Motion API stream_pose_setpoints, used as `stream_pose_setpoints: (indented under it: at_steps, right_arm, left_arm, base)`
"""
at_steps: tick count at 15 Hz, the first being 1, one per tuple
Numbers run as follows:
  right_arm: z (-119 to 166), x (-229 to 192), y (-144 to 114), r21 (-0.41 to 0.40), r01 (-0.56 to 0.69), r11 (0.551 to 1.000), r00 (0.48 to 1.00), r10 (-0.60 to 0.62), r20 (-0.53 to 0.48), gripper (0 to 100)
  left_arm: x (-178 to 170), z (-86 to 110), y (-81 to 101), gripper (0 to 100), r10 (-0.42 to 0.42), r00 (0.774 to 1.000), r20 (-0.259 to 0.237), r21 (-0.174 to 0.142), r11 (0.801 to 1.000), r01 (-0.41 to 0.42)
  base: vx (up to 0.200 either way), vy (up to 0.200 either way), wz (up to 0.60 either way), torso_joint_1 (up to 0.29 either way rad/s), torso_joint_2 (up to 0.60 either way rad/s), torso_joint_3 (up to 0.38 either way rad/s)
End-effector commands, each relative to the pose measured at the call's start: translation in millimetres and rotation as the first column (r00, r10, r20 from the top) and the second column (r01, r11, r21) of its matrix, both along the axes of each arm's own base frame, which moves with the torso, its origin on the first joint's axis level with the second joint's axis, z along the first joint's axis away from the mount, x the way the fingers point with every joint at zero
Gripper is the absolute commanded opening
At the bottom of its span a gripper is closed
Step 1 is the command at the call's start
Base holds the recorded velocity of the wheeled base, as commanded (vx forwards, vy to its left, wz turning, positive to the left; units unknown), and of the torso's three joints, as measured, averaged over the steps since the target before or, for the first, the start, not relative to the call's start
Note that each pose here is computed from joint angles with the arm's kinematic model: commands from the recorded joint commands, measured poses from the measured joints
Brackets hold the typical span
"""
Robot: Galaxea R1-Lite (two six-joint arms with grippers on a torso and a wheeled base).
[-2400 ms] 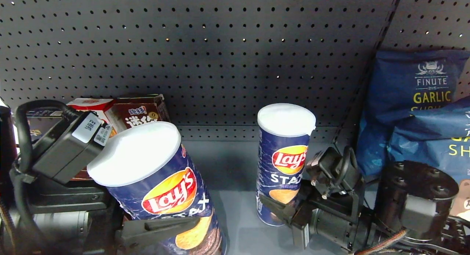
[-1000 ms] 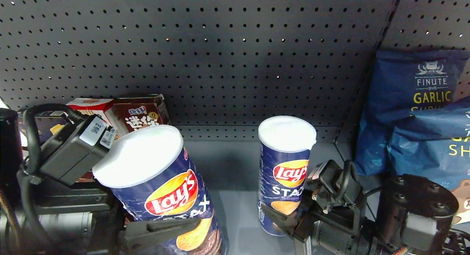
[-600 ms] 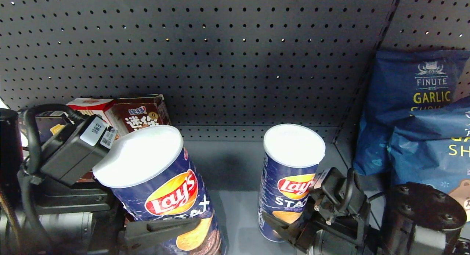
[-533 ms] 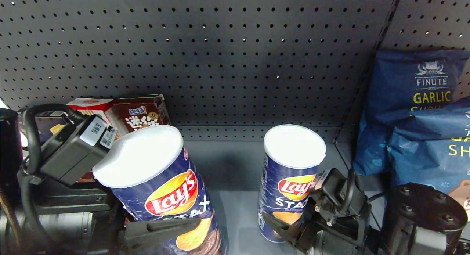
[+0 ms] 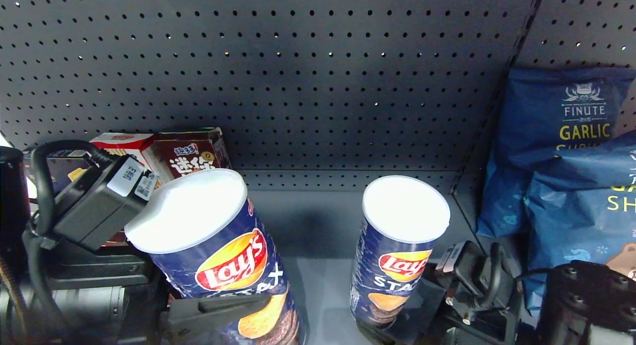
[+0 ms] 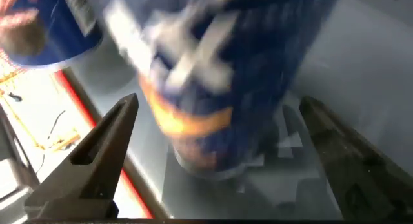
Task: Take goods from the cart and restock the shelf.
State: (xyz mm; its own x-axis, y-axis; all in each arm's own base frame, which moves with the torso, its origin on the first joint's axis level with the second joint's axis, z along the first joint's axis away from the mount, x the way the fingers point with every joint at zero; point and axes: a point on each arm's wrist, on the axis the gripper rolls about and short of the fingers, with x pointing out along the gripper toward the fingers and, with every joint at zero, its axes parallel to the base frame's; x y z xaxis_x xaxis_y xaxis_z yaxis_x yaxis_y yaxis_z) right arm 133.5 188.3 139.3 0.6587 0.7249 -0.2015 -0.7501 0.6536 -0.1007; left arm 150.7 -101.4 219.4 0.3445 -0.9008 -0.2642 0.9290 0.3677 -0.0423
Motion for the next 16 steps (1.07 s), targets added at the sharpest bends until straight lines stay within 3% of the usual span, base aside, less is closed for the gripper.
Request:
stream_pose_setpoints:
  at_steps: [1,6,9,13,16]
  right_arm:
    - [4.1,-8.8,-13.5,0.016,-0.001,1.0,1.0,0.0,0.013,100]
    - [2.5,-24.1,-36.2,0.02,-0.004,1.0,1.0,0.004,0.017,100]
    - [21.7,-29.6,-46.2,0.102,0.001,0.995,0.997,-0.009,0.076,100]
    - [44.0,-24.5,-81.9,0.201,0.144,0.969,0.968,-0.179,0.173,100]
    - [62.3,-27.3,-117.5,0.272,0.29,0.918,0.891,-0.362,0.275,100]
  left_arm:
    - [0.2,-0.2,-0.2,0,0.0,1.0,-0.001,0.001,1.0,0.0]
    - [0.3,0.2,-0.2,0,0.0,1.0,0.0,0.0,1.0,0.0]
    - [0.3,0.2,-0.2,0,0.001,1.0,0.001,0.0,1.0,-0.001]
    - [-0.1,0.8,0.4,0,0.005,1.0,0.001,-0.002,1.0,-0.005]
    - [1.6,2.1,2.5,0,0.019,1.0,0.005,-0.005,1.0,-0.019]
  base:
    - [0.0,0.0,0.0,0.0,0.0,0.0]
    - [0.0,0.0,0.0,0.0,0.0,0.0]
    - [0.0,0.0,0.0,0.0,0.0,0.0]
    - [0.0,0.0,0.0,0.0,0.0,0.0]
    - [0.0,0.0,0.0,0.0,0.0,0.0]
